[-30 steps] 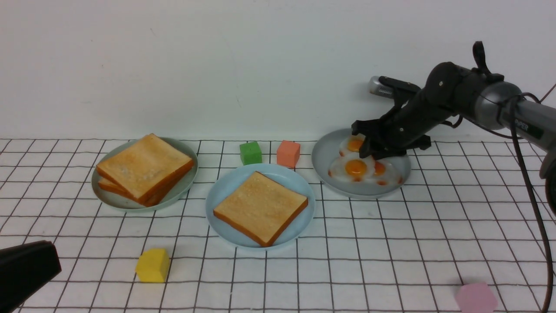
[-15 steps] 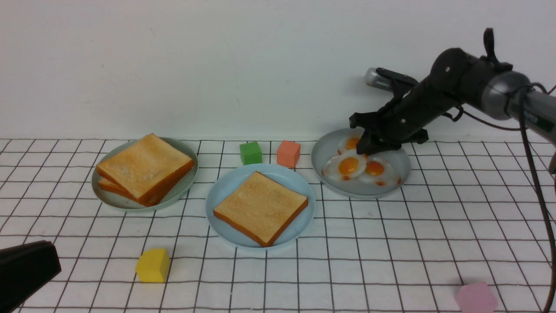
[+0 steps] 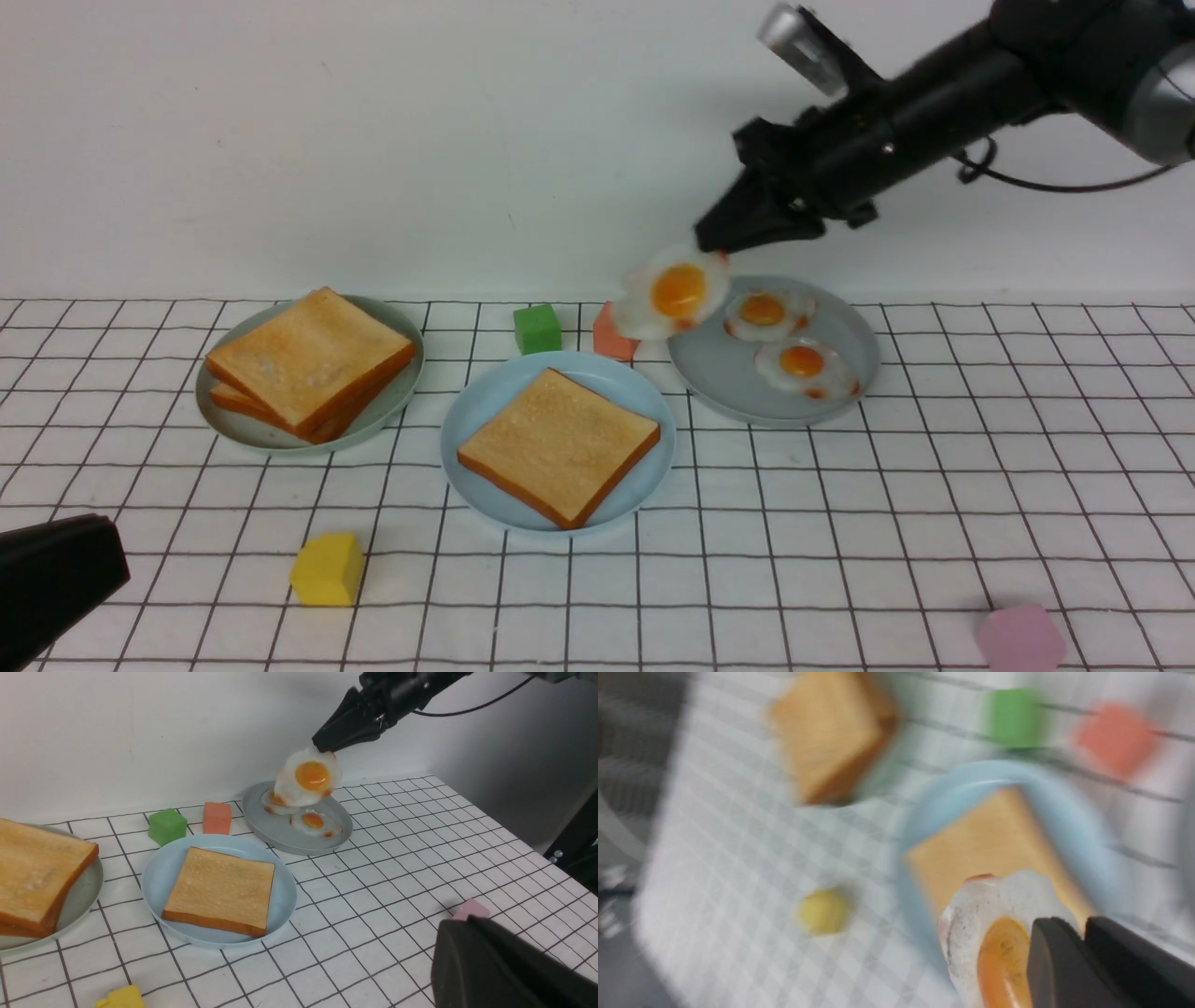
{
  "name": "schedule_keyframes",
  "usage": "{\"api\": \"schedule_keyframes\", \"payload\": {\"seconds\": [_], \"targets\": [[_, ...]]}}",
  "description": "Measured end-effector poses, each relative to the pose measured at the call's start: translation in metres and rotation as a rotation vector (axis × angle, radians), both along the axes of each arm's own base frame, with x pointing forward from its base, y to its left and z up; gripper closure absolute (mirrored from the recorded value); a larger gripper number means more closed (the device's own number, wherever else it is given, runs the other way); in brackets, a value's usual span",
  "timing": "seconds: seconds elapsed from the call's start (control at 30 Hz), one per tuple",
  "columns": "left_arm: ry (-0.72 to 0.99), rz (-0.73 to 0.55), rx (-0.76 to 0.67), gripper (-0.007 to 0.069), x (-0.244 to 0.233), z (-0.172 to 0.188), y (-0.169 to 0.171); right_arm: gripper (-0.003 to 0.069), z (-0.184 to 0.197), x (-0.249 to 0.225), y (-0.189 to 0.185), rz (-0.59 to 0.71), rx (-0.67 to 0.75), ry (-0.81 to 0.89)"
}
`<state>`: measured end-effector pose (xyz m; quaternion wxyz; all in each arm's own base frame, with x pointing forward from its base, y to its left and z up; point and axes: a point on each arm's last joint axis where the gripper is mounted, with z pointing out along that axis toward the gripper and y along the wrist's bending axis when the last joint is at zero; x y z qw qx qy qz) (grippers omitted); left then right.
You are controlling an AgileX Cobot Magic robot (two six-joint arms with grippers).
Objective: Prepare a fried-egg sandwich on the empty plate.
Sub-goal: Use the right arm to place the fried egg on the slice of bread in the middle, then use the left arm to grab a slice of bread
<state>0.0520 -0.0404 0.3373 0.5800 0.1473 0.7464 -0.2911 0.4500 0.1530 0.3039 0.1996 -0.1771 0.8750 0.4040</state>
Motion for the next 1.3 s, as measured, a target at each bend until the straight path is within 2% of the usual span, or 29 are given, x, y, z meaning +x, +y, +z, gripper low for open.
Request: {"api": "schedule_keyframes", "payload": {"seconds": [0.1, 0.23, 0.4, 0.67, 0.77, 0.8, 0.87, 0.93, 0.97, 1.0, 1.03, 1.13, 1.2, 1.3], "targets": [[0.0, 0.0, 0.0, 0.0635, 0.0, 0.0, 0.0, 0.0582, -0.014, -0.016, 0.037, 0.094, 0.012, 0.051], [0.001, 0.0, 0.001, 0.0635, 0.0, 0.0, 0.0, 0.0582, -0.047, -0.02, 0.063, 0.106, 0.002, 0.096], [0.001, 0.0, 0.001, 0.0635, 0.0, 0.0, 0.0, 0.0582, -0.079, -0.007, 0.071, 0.039, 0.005, 0.114], [0.001, 0.0, 0.001, 0.0629, 0.0, 0.0, 0.0, 0.0582, -0.107, 0.005, 0.072, -0.046, 0.001, 0.142], [-0.002, 0.002, 0.005, 0.0628, 0.0, 0.0, 0.0, 0.056, -0.118, 0.01, 0.071, -0.078, -0.023, 0.139], [-0.002, 0.002, 0.005, 0.0628, 0.0, 0.0, 0.0, 0.0531, -0.122, 0.012, 0.07, -0.092, -0.034, 0.136], [-0.002, 0.002, 0.005, 0.0625, 0.0, 0.0, 0.0, 0.0478, -0.125, 0.013, 0.068, -0.108, -0.056, 0.129], [-0.008, 0.005, 0.011, 0.0624, 0.0, 0.0, 0.0, 0.0377, -0.127, 0.015, 0.066, -0.115, -0.094, 0.109], [-0.009, 0.005, 0.013, 0.0624, 0.0, 0.0, 0.001, 0.0368, -0.127, 0.015, 0.065, -0.116, -0.095, 0.106], [-0.013, 0.008, 0.02, 0.0622, 0.001, 0.0, 0.001, 0.0293, -0.127, 0.017, 0.061, -0.116, -0.118, 0.093], [-0.014, 0.01, 0.025, 0.0622, 0.001, 0.0, 0.001, 0.026, -0.126, 0.018, 0.057, -0.114, -0.133, 0.09], [0.003, 0.014, 0.046, 0.0621, 0.001, -0.003, 0.001, 0.0221, -0.113, 0.018, 0.043, -0.115, -0.174, 0.105], [0.031, 0.018, 0.056, 0.0621, 0.003, -0.005, 0.0, 0.023, -0.105, 0.015, 0.035, -0.101, -0.209, 0.107], [0.131, 0.042, 0.127, 0.0621, 0.018, -0.015, -0.009, 0.0349, -0.053, -0.005, 0.016, -0.05, -0.342, 0.05]]}}
